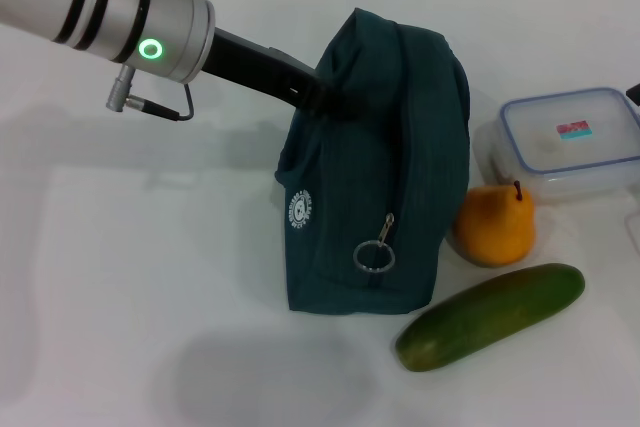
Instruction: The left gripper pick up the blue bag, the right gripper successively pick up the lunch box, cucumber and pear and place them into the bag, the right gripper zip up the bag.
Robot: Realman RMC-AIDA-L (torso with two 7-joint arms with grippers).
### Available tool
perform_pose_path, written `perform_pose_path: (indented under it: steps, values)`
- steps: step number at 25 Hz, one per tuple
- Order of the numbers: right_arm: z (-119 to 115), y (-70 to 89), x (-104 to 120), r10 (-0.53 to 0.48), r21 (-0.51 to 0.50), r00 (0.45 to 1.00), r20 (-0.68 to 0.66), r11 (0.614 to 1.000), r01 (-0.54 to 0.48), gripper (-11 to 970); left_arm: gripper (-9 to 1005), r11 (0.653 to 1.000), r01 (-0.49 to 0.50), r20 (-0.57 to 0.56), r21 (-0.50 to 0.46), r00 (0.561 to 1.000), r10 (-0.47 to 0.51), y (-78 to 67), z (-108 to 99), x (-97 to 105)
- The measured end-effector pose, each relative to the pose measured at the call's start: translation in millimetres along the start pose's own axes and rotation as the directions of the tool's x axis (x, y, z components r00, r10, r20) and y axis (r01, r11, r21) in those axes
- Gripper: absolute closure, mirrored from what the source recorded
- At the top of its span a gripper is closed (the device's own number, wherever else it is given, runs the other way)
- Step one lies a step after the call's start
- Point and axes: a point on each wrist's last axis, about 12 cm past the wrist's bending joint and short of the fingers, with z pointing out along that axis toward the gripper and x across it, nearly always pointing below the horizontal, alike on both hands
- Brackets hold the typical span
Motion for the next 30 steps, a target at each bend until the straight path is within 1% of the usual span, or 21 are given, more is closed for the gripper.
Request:
perform_pose_path:
  steps: [9, 14, 17, 22, 30]
  values:
    - [-5, -2.4, 0, 0.012, 0.003, 1.000, 0.012, 1.000, -0.012, 503, 950, 1.000, 0.000, 0.000, 0.000, 1.000, 0.000, 0.0, 0, 0]
    - [-5, -3.5, 1, 0.015, 0.008, 1.000, 0.008, 1.000, -0.015, 711, 950, 1.000, 0.000, 0.000, 0.000, 1.000, 0.000, 0.0, 0, 0]
    - [-5, -3.5, 2, 0.011, 0.009, 1.000, 0.003, 1.000, -0.011, 863, 950, 1.000, -0.001, -0.001, 0.001, 1.000, 0.001, -0.1, 0, 0]
    - [-6, -2.5, 2, 0.003, 0.001, 1.000, -0.009, 1.000, -0.003, 860, 950, 1.000, -0.001, -0.005, 0.003, 1.000, 0.001, -0.4, 0, 1]
    - [-17, 6.2, -3, 0.020, -0.107, 1.000, 0.019, 0.994, -0.018, 856, 950, 1.000, -0.003, -0.002, 0.003, 1.000, 0.003, -0.5, -1, 1]
